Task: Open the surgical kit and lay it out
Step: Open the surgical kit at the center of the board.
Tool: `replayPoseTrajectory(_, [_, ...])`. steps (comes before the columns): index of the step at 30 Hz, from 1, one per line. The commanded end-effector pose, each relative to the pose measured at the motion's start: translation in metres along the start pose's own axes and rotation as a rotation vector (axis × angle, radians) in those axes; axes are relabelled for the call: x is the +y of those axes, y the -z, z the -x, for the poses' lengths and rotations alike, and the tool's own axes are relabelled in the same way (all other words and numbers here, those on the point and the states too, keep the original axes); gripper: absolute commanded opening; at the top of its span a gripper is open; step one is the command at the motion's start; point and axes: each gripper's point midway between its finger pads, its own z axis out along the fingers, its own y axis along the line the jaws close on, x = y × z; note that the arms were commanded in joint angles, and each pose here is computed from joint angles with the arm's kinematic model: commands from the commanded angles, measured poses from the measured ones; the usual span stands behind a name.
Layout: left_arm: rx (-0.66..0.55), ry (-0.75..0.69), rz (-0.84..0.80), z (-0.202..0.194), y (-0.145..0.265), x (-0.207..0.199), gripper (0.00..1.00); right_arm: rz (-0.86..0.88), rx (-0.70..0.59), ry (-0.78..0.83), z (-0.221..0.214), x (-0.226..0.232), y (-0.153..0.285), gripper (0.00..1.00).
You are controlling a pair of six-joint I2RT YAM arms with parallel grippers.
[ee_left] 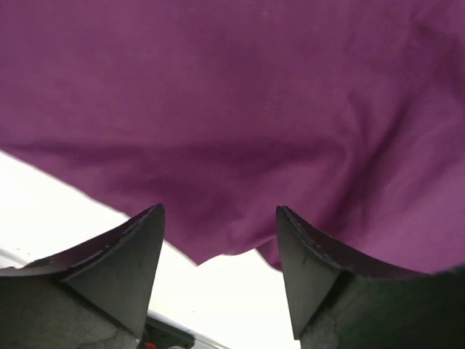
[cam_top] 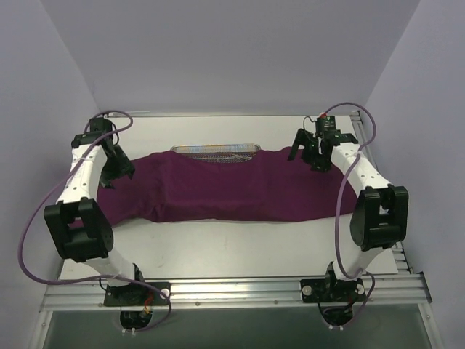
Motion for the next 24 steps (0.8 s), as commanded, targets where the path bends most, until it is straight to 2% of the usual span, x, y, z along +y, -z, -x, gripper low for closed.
replayPoseTrajectory(1, [0.004,-0.032,-0.087,0.016,-0.02,-0.03,0.68,-0.106,0.012,0.05,0.003,-0.02,-0.01,0.94])
replayPoseTrajectory(10, [0.174,-0.132,0.071,0.005,-0.09,-0.033,0.69,-0.27,0.058,0.054,0.003,-0.05,-0.054,0.92])
replayPoseTrajectory(14, [0.211,-0.146,0.078,0.004,-0.111,-0.04,0.75,-0.344,0.088,0.069,-0.003,-0.066,-0.073,0.92])
replayPoseTrajectory(20, [0.304,-0.173,0.111,-0.006,-0.146,-0.052,0.76,-0.491,0.105,0.076,-0.012,-0.102,-0.096,0.92])
replayPoseTrajectory(21, [0.283,-0.172,0.107,0.003,-0.147,-0.057,0.76,-0.517,0.118,0.065,-0.015,-0.111,-0.1,0.92])
replayPoseTrajectory(24, [0.325,-0.189,0.142,-0.002,-0.164,-0.06,0.76,-0.549,0.154,0.026,-0.024,-0.132,-0.108,0.92])
